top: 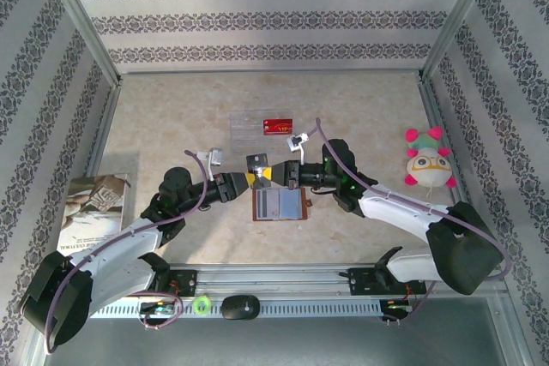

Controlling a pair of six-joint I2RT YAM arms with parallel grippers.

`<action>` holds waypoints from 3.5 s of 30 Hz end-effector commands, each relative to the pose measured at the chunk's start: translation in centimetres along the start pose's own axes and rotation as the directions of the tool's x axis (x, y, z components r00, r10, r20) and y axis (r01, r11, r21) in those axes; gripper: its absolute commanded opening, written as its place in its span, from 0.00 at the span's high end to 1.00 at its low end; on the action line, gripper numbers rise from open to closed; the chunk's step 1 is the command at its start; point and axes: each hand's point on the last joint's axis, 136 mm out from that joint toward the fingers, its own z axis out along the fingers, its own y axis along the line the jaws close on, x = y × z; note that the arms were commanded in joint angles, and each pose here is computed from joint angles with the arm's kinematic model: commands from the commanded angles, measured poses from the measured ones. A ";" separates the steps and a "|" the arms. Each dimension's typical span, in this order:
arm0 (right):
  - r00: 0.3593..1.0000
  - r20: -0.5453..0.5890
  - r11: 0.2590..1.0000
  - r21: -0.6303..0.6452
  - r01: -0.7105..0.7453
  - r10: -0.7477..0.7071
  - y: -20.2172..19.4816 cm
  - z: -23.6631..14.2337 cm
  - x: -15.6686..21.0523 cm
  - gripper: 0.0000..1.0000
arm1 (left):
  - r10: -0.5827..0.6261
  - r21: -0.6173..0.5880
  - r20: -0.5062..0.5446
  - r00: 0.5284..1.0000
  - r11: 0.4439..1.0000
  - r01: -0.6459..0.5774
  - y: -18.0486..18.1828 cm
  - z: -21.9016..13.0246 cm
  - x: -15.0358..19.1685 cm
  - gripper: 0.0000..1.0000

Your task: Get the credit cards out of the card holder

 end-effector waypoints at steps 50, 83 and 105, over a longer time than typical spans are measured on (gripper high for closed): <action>0.062 -0.838 0.159 -0.030 0.987 -0.542 -13.1 9.7 -14.2 1.00 | -0.238 -0.619 0.041 0.971 0.756 0.211 10.2 -9.7 -3.2 0.00; 0.021 -0.860 0.127 -0.051 0.991 -0.509 -18.5 10.3 -14.0 1.00 | -0.282 -0.615 0.068 0.957 0.743 0.263 11.7 -9.7 -3.2 0.00; 0.156 -0.747 -0.046 0.243 0.969 -0.646 -13.5 12.6 -20.9 0.63 | -0.289 -0.581 0.074 0.955 0.765 0.276 11.4 -9.4 -3.2 0.00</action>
